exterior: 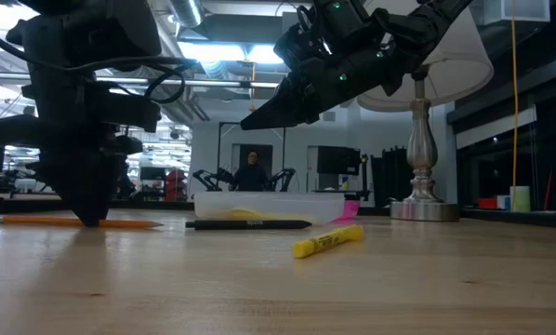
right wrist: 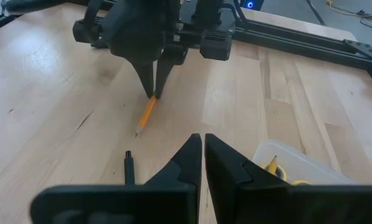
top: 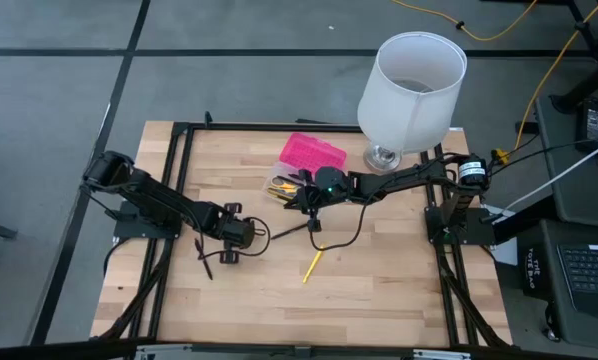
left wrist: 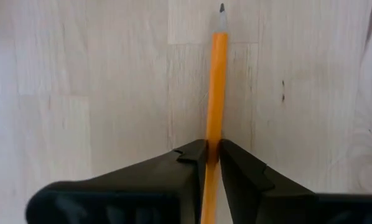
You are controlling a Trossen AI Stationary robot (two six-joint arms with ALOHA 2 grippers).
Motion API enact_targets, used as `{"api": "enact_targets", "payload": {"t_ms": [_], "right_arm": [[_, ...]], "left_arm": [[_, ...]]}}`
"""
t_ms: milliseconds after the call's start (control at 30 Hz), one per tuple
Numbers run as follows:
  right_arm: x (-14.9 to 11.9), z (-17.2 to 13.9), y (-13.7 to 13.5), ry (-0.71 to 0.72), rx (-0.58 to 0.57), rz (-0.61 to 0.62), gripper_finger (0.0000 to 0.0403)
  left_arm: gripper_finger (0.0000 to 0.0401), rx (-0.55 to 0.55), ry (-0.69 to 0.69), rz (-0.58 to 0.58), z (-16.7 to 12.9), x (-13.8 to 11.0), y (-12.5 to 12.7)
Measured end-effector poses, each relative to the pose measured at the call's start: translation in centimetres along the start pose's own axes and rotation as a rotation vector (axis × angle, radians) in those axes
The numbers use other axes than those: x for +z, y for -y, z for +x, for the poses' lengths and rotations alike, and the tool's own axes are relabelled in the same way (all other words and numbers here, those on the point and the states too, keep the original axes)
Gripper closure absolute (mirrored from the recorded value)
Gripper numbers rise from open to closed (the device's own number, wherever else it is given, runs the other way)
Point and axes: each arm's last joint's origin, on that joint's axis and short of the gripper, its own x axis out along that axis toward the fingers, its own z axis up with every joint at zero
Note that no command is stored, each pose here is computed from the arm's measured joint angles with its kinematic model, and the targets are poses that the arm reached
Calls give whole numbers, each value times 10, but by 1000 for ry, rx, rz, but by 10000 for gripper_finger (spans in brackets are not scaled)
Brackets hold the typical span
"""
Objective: Pick & place school supplies into a supply box
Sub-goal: Put the orange pencil into the pink supply box
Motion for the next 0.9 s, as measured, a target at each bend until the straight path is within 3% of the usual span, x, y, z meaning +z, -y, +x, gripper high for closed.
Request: {"api": "enact_targets", "payload": {"t_ms": [433, 900], "right_arm": [[0, 0, 0, 0, 0, 0, 377], [-1, 0, 0, -7, 2, 1, 377]], "left_arm": [[393, -35, 12, -7, 3, -6, 0], [396, -150, 167, -33, -35, -1, -3]]}}
